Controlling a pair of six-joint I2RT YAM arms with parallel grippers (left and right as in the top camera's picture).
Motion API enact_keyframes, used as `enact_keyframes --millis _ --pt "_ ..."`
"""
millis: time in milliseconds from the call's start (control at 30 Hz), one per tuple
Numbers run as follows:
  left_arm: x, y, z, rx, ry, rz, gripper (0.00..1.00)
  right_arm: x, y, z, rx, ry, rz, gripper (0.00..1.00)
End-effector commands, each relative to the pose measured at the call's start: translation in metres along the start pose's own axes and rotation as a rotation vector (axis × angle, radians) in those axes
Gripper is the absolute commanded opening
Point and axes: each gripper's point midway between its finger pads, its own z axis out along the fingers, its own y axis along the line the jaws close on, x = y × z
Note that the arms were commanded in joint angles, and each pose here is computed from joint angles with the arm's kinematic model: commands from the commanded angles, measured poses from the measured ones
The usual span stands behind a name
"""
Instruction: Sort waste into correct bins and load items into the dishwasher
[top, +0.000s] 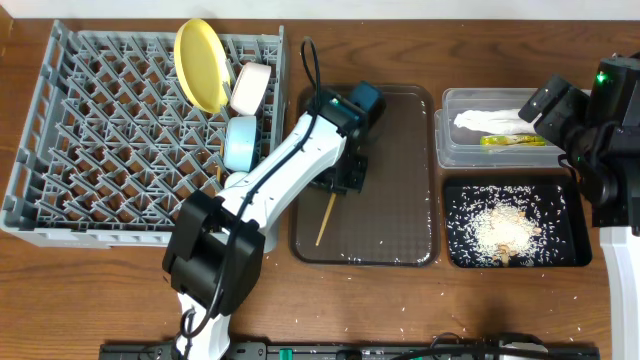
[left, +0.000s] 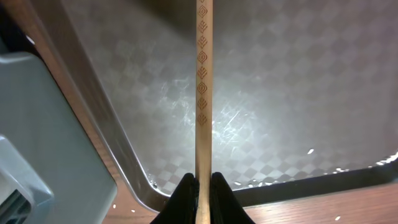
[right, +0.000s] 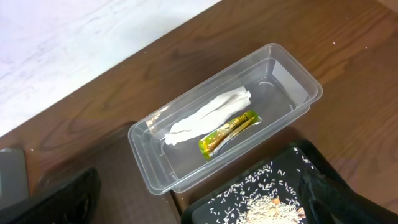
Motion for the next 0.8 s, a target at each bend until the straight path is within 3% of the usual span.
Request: enact_keyframes --millis 0,767 --pt "0.008 0.003 0.015 -0.007 0.047 0.012 0.08 0.000 -0.002 0.001 0.008 0.000 0.013 0.99" --pt "0.024 -0.002 0.040 0.009 0.094 0.024 0.08 0.000 -0.002 0.001 0.008 0.000 0.013 0.99"
